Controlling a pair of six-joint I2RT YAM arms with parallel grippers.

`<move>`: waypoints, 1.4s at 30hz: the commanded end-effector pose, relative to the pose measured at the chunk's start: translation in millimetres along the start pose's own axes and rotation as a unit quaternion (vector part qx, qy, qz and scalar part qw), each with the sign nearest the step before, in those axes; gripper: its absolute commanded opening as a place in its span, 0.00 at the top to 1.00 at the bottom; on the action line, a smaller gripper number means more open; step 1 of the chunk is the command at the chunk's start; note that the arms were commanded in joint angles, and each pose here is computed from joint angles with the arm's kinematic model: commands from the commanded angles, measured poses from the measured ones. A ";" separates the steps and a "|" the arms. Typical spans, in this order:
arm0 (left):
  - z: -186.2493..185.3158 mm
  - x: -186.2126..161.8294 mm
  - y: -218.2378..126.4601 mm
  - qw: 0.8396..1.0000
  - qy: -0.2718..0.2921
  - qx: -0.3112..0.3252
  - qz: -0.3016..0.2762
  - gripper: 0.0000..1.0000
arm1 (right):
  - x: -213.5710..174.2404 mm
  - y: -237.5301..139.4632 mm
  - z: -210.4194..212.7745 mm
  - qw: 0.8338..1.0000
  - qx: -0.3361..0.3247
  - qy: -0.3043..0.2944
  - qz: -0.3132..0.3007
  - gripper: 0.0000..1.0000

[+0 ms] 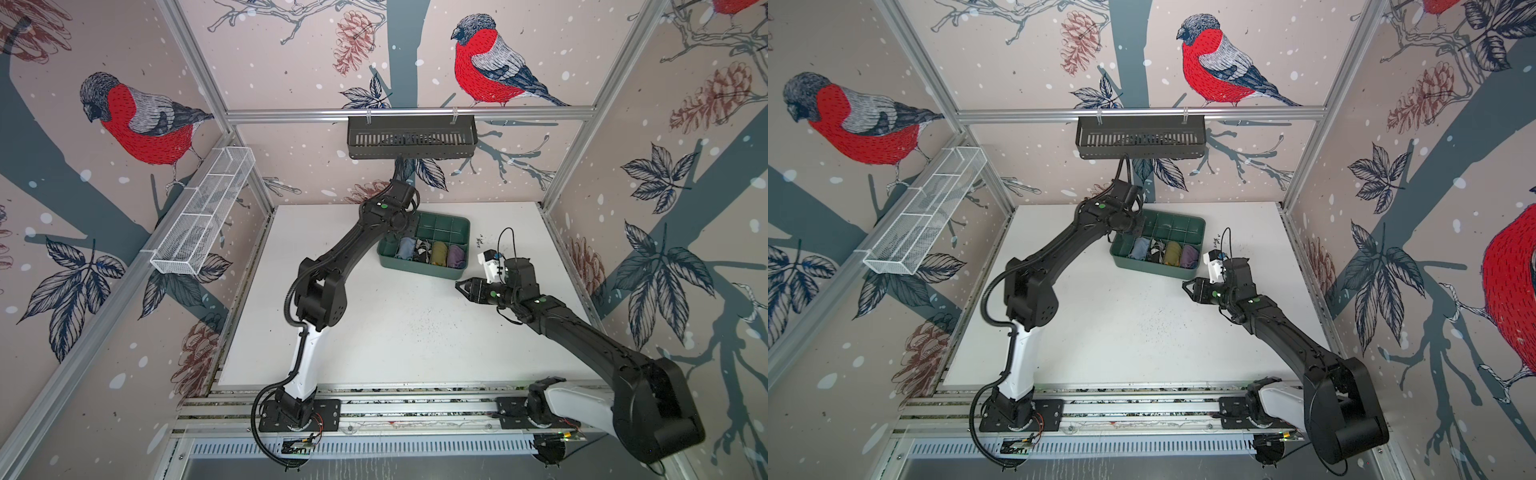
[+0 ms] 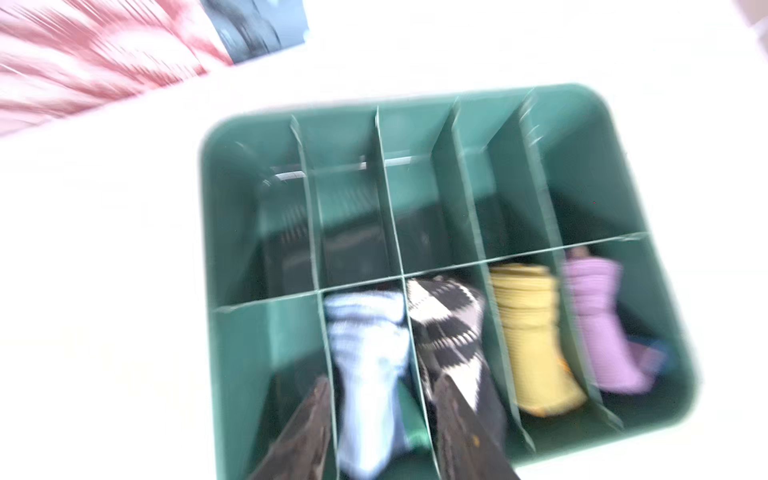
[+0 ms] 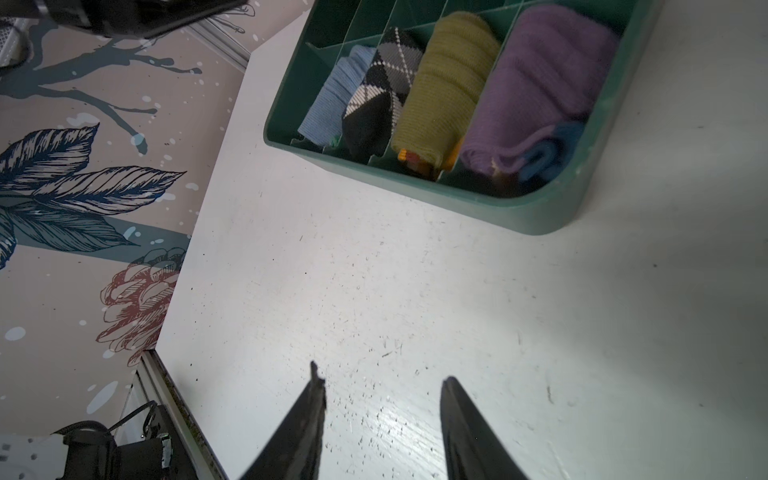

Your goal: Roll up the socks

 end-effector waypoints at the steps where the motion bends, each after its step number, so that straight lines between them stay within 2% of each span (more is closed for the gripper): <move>1: 11.8 20.2 -46.2 0.993 -0.017 0.043 -0.110 0.62 | 12.8 -8.2 2.3 0.999 -0.023 -0.010 -0.037 0.53; 4: 17.7 5.9 -92.5 0.977 -0.028 0.074 -0.200 0.62 | 25.8 -19.8 6.5 0.996 -0.041 -0.018 -0.078 0.53; 7: 28.4 -22.1 -137.9 0.952 -0.031 0.120 -0.279 0.53 | 39.4 -34.0 10.3 0.991 -0.059 -0.028 -0.118 0.52; 10: 45.1 -49.6 -166.1 0.943 -0.041 0.146 -0.296 0.48 | 51.7 -49.6 11.9 0.985 -0.072 -0.033 -0.153 0.52; 14: 67.2 -83.4 -184.2 0.942 -0.056 0.159 -0.289 0.42 | 66.9 -72.0 2.2 0.974 -0.104 -0.022 -0.201 0.50; 15: 69.7 -94.2 -183.9 0.943 -0.056 0.162 -0.285 0.38 | 70.0 -78.0 -1.5 0.971 -0.111 -0.020 -0.212 0.50; 19: 85.2 -128.0 -191.7 0.930 -0.071 0.211 -0.292 0.03 | 80.2 -103.4 -19.7 0.955 -0.138 -0.002 -0.263 0.48; 22: 104.1 -156.6 -192.5 0.914 -0.103 0.270 -0.284 0.03 | 84.7 -121.2 -35.2 0.940 -0.158 0.016 -0.301 0.47; 26: 125.8 -197.5 -183.7 0.880 -0.138 0.357 -0.280 0.03 | 85.2 -137.0 -52.2 0.921 -0.169 0.042 -0.348 0.41; 28: 126.8 -217.0 -172.0 0.875 -0.124 0.368 -0.289 0.04 | 83.6 -139.1 -56.8 0.915 -0.172 0.047 -0.361 0.41; 33: 122.5 -263.9 -151.9 0.850 -0.114 0.404 -0.320 0.04 | 81.1 -137.8 -67.4 0.907 -0.190 0.049 -0.373 0.38; 36: 126.1 -278.0 -139.7 0.849 -0.111 0.420 -0.302 0.04 | 81.5 -135.9 -72.0 0.905 -0.202 0.048 -0.371 0.38; 42: 124.9 -284.7 -119.9 0.849 -0.071 0.420 -0.313 0.04 | 83.7 -130.2 -76.7 0.905 -0.204 0.046 -0.371 0.31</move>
Point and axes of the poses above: each gripper's point midway between its finger pads, its own y axis out along the fingers, its own z axis along the line the jaws close on, x = y × z, the point moved 6 cm from there along -y, back along the fingers, and after that the axes turned 15 degrees about y, right-handed, at the moved point
